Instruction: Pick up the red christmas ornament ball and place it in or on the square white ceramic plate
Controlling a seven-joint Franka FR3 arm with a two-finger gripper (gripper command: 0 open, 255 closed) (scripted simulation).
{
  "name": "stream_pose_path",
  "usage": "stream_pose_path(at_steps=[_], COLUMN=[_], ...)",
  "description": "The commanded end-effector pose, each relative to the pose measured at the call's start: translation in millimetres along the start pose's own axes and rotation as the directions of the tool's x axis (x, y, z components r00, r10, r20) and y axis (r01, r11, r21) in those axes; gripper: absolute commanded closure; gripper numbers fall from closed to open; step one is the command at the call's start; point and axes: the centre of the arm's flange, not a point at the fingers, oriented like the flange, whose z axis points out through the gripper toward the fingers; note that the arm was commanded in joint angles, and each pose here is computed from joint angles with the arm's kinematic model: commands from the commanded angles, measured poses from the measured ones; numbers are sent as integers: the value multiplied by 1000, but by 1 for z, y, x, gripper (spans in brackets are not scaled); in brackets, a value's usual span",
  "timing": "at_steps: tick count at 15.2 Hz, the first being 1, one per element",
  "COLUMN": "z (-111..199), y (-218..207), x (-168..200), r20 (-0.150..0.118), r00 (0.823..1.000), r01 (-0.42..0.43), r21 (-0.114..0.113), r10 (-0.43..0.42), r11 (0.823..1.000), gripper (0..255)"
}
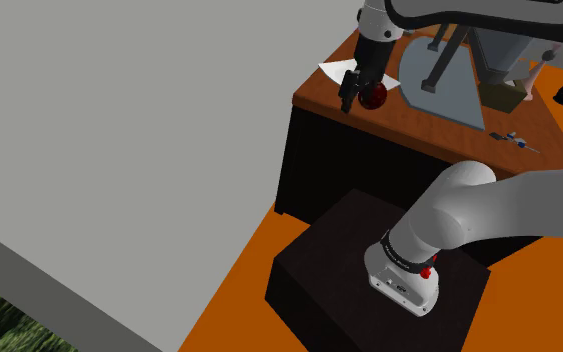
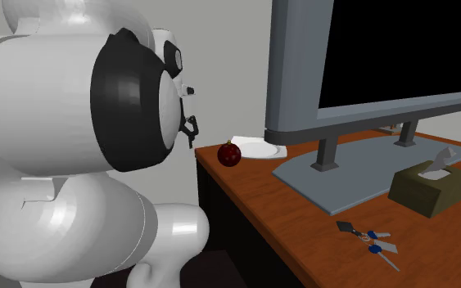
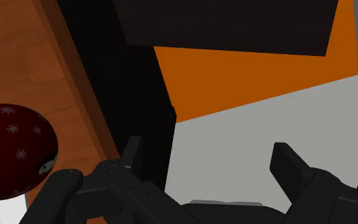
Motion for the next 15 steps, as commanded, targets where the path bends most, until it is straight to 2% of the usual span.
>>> stream_pose_path(at_steps=[1, 4, 8, 11, 15], z=[0, 6, 13, 17, 22], y=[0, 35, 83, 120, 171], x=[0, -14, -27, -33, -35], r20=[0, -42, -93, -128, -169], r00=[1000, 995, 974, 947, 896], r01=[0, 88, 202, 284, 386], r21=[0, -28, -70, -105, -156], r10=[0, -89, -208, -296, -410], r11=[1000, 996, 977, 953, 909], gripper=[0, 0, 0, 0, 0])
